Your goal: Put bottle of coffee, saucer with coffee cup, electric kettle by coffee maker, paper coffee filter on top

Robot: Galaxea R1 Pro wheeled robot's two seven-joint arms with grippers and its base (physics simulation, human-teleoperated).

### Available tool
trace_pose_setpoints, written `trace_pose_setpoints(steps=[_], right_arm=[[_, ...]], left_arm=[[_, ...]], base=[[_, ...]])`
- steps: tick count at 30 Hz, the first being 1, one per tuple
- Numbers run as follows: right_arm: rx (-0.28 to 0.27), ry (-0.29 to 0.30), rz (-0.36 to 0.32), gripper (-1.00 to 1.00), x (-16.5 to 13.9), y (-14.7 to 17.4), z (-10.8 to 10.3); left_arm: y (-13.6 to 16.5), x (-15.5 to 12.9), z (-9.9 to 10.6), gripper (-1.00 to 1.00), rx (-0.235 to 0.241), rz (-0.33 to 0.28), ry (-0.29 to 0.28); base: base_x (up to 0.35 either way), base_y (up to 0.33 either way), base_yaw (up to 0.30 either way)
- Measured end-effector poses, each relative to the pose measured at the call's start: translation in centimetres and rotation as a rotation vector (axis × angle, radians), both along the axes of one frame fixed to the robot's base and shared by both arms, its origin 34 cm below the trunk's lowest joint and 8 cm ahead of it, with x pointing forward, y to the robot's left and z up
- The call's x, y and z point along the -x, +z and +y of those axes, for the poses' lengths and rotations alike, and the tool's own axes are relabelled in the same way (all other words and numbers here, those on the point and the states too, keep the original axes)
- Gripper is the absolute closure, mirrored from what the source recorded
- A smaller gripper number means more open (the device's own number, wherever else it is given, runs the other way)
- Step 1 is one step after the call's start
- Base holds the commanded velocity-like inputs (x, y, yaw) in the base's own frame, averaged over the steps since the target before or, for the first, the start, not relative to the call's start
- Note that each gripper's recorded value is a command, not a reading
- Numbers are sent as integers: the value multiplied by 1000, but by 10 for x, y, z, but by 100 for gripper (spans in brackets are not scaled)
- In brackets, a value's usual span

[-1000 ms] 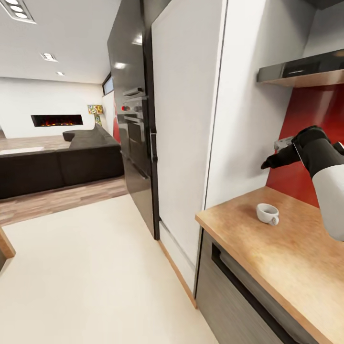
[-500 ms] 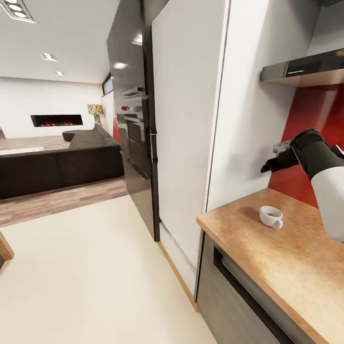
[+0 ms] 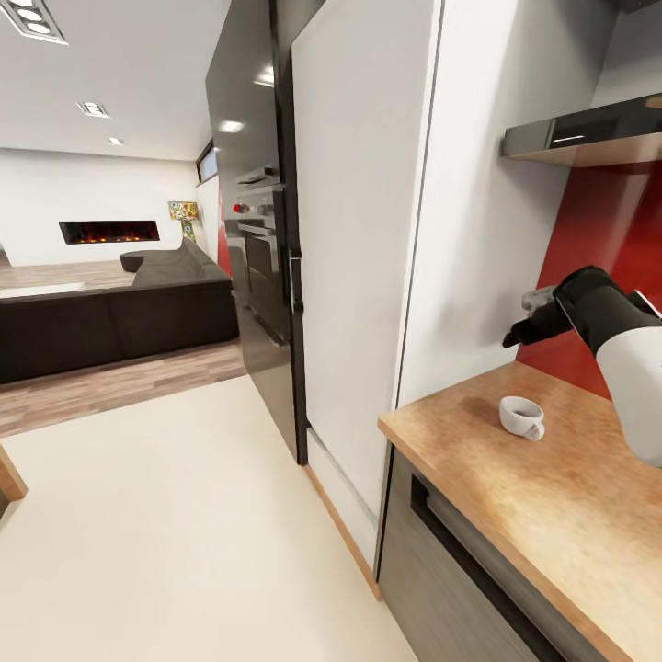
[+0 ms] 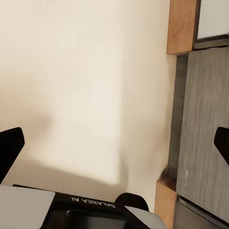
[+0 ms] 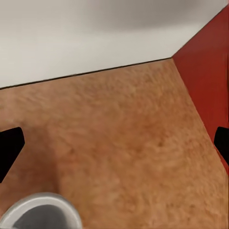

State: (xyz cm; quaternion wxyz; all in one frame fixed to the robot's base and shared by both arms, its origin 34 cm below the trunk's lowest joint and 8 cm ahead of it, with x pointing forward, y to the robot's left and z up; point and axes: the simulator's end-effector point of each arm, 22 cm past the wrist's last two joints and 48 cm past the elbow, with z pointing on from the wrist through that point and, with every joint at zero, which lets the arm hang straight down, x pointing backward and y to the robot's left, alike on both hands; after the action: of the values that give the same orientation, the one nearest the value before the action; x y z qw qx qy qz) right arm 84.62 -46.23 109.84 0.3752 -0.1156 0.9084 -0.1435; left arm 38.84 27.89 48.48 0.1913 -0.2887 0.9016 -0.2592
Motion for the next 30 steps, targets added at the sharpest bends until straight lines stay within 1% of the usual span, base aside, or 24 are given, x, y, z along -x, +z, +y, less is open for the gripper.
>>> trace_pose_setpoints(steps=[1,2,7,15,18,21,25,30], right_arm=[[28,4,9,-100,1,-4,-5],[40,5,14,-100,1,-5,-7],[76,3,29,-100,4,-10,-19],[72,10,43,-100,7,-14,-22],[60,6,81,-100,13,-31,-26],[55,6,96,-100,14,-37,-26],[58,42,119,-100,17,-56,-30],[56,50,130,-100,20,-63,-34]], left_arm=[[0,0,0,-100,0,0,0],[0,0,0,-100,0,0,0],[0,0,0,-100,0,0,0],[0,0,0,-100,0,0,0],[0,0,0,-100,0,0,0],[0,0,0,-100,0,0,0],[0,0,0,-100,0,0,0],[0,0,0,-100,0,0,0]], base=[[0,0,0],[0,0,0],[0,0,0],[0,0,0],[0,0,0],[0,0,0],[0,0,0],[0,0,0]])
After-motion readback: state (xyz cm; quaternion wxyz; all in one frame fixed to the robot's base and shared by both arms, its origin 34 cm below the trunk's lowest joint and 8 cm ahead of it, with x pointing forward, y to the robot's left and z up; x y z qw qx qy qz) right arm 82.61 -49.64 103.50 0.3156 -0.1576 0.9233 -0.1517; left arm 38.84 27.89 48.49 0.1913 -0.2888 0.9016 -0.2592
